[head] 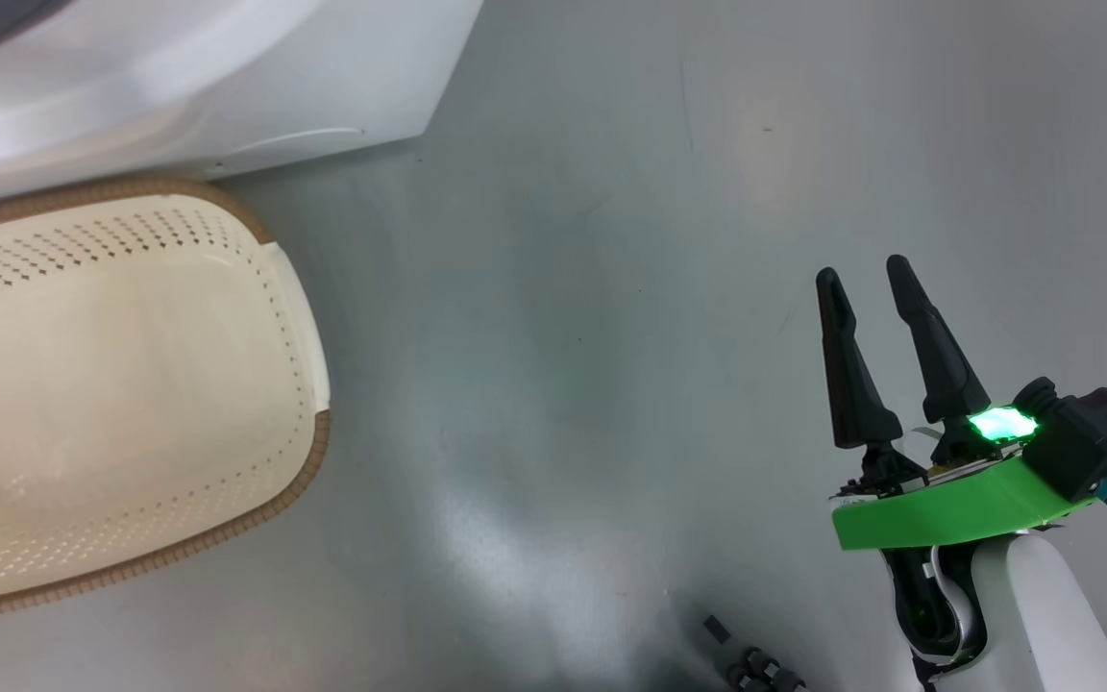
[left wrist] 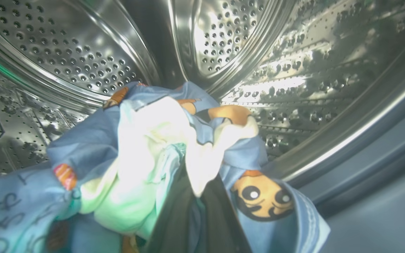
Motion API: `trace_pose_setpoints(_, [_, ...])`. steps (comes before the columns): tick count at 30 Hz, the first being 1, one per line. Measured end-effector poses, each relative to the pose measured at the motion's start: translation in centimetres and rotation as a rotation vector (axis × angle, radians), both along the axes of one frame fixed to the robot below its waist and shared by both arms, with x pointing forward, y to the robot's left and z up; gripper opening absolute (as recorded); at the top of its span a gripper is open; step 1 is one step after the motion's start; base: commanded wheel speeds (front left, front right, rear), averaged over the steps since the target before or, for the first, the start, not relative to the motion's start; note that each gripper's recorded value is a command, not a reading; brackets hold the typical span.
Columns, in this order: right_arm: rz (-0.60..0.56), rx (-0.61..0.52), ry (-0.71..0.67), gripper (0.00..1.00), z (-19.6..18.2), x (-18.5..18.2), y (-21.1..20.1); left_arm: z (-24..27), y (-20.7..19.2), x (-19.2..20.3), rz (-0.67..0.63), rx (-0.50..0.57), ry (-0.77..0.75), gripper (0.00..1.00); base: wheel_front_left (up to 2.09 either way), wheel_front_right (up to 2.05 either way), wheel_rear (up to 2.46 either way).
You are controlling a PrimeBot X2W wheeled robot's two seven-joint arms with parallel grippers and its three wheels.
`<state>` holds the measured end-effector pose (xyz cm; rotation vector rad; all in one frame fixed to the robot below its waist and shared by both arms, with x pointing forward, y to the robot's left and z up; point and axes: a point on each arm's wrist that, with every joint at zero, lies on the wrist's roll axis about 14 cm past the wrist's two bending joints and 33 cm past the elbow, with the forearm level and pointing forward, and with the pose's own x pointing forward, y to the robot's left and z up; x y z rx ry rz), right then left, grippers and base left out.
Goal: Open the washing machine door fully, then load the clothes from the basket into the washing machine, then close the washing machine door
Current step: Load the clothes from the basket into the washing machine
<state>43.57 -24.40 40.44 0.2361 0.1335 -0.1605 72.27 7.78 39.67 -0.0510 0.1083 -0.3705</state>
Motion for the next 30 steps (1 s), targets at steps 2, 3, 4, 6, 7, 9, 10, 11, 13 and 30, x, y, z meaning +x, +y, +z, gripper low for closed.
trace_pose_setpoints(2, [0.003,0.002,-0.003,1.00,0.1,0.1,0.1,-0.7,0.1,-0.2,-0.005,0.027,0.032,0.05,0.00,0.00,0.00])
trace_pose_setpoints(3, [0.004,0.004,-0.005,1.00,0.1,0.1,0.2,-0.8,0.1,-0.2,-0.009,0.038,0.042,0.16,0.00,0.00,0.00])
trace_pose_setpoints(4, [0.006,0.005,-0.007,1.00,0.2,0.1,0.2,-0.7,0.1,-0.2,-0.011,0.045,0.044,0.23,0.00,0.00,0.00])
trace_pose_setpoints(6, [0.008,0.007,-0.011,1.00,0.3,0.2,0.3,-0.6,0.2,-0.1,-0.008,0.050,0.065,0.40,0.00,0.00,0.00])
trace_pose_setpoints(7, [0.009,0.008,-0.012,1.00,0.3,0.2,0.4,-0.6,0.2,-0.1,-0.012,0.055,0.078,0.47,0.00,0.00,0.00])
trace_pose_setpoints(9, [0.012,0.010,-0.013,1.00,0.3,0.2,0.5,-0.9,0.2,-0.2,-0.016,0.065,0.107,0.82,0.00,0.00,0.00])
trace_pose_setpoints(10, [0.012,0.011,-0.013,1.00,0.3,0.2,0.5,-1.0,0.2,-0.3,-0.018,0.067,0.116,0.96,0.00,0.00,0.00])
trace_pose_setpoints(11, [0.013,0.012,-0.013,1.00,0.3,0.3,0.5,-1.0,0.2,-0.4,-0.019,0.067,0.121,1.00,0.00,0.00,0.00])
trace_pose_setpoints(13, [0.014,0.013,-0.013,1.00,0.3,0.3,0.6,-1.1,0.3,-0.4,-0.015,0.058,0.127,1.00,0.00,0.00,0.00])
trace_pose_setpoints(30, [0.032,0.022,-0.053,1.00,1.4,0.9,1.3,-0.8,0.5,-2.9,-0.001,-0.041,0.153,1.00,0.00,0.00,0.00])
